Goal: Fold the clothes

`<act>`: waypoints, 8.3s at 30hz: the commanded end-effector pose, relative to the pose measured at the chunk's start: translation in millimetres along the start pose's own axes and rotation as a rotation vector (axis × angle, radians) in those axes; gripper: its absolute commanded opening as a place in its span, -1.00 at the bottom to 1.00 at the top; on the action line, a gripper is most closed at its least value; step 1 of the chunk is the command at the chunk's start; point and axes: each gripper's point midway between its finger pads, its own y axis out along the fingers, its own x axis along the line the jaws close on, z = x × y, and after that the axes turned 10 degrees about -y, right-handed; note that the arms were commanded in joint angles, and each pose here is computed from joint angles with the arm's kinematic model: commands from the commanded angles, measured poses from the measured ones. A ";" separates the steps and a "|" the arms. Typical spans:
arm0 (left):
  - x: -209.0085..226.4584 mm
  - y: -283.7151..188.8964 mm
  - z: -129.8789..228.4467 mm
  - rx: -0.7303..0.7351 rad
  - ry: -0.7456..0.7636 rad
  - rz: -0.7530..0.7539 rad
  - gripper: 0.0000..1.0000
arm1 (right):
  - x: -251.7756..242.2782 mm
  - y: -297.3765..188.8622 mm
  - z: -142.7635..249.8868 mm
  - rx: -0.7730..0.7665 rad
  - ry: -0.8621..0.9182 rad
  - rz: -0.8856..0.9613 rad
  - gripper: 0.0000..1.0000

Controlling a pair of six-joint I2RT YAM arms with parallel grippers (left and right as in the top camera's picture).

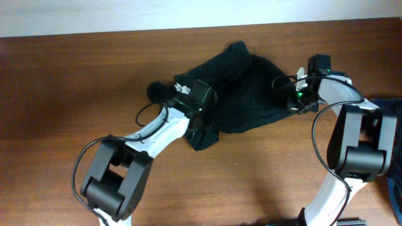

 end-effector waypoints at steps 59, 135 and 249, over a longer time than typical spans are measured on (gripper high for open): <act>1.5 -55.6 -3.3 0.144 0.319 0.036 -0.99 | -16.3 35.6 41.4 0.146 0.030 0.050 -0.92; 68.5 -56.9 88.0 0.357 0.192 -0.302 -0.35 | -16.4 35.7 40.5 0.142 0.030 0.051 -0.90; 82.1 -57.3 79.8 0.302 0.102 -0.038 -0.48 | -54.1 -28.6 -10.9 -0.064 0.148 0.218 0.46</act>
